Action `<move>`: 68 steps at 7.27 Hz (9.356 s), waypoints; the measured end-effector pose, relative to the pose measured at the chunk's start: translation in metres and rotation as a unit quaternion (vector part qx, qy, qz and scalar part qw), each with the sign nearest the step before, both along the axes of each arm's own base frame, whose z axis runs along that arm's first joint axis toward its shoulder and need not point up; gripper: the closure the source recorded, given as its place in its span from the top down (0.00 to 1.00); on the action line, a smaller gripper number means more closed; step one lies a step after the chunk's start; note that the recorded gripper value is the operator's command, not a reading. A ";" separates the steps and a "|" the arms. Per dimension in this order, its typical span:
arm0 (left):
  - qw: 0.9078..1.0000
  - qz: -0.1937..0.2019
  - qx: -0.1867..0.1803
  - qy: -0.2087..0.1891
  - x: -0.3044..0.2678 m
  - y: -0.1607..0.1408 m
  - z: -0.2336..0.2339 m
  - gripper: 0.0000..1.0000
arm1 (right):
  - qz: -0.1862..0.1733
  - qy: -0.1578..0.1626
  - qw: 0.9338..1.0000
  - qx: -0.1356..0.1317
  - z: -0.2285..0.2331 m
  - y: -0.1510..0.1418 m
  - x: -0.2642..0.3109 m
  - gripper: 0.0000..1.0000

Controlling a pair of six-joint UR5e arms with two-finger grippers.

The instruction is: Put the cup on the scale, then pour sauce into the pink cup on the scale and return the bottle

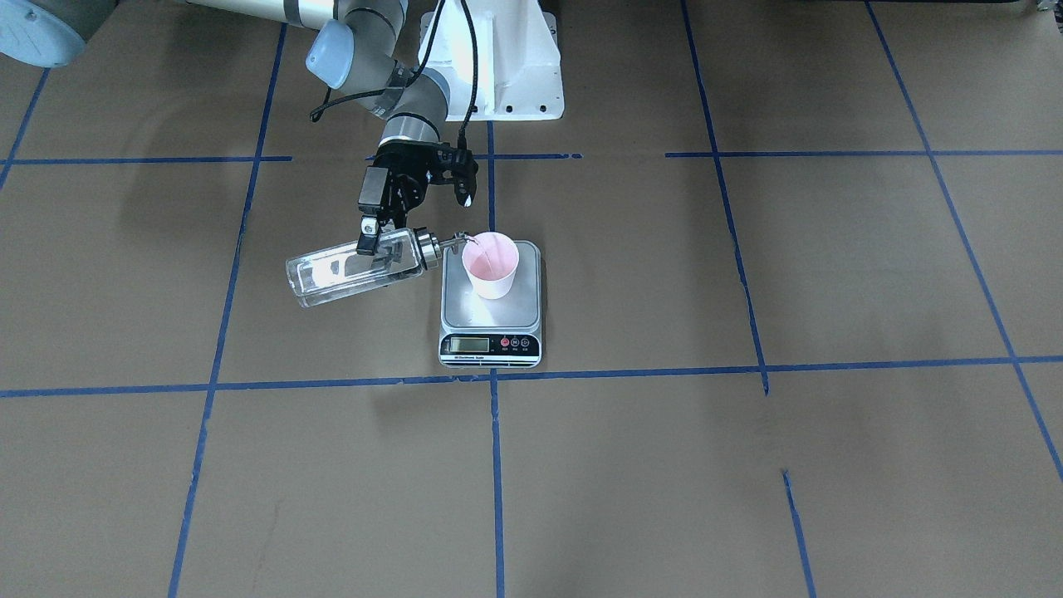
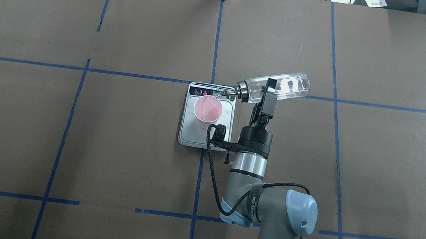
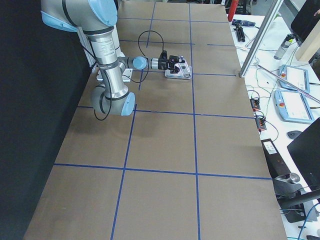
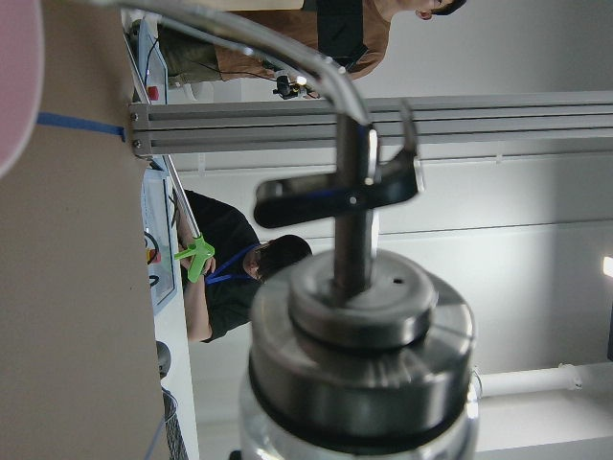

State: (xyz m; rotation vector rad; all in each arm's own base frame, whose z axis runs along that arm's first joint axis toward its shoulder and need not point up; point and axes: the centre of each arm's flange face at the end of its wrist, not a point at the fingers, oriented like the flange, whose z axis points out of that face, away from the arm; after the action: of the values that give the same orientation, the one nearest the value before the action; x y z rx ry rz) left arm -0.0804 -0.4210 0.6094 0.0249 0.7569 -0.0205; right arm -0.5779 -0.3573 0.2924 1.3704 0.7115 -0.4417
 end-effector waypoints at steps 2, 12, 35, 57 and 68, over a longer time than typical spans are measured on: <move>1.000 0.000 -0.001 0.000 0.000 0.000 0.001 1.00 | 0.001 0.002 1.000 0.004 0.000 -0.001 0.001 0.00; 1.000 0.000 -0.003 0.000 0.000 0.000 0.001 1.00 | 0.002 0.001 1.000 0.006 -0.002 -0.001 0.001 0.00; 1.000 0.000 0.019 -0.001 -0.001 -0.002 -0.018 1.00 | -0.114 -0.621 0.767 -0.117 -0.079 0.057 0.105 0.00; 0.999 -0.001 0.035 -0.008 -0.001 0.007 -0.034 1.00 | -0.016 -0.670 0.726 -0.153 0.162 0.043 0.169 0.00; 0.999 -0.001 0.031 -0.007 -0.001 0.007 -0.032 1.00 | -0.016 -0.671 0.726 -0.149 0.162 0.041 0.168 1.00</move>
State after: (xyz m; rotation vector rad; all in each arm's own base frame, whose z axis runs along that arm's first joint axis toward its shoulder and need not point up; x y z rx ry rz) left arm -0.0817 -0.4138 0.5779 0.0845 0.7427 0.0018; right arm -0.4097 -0.3159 0.4540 1.0267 -0.5850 0.4485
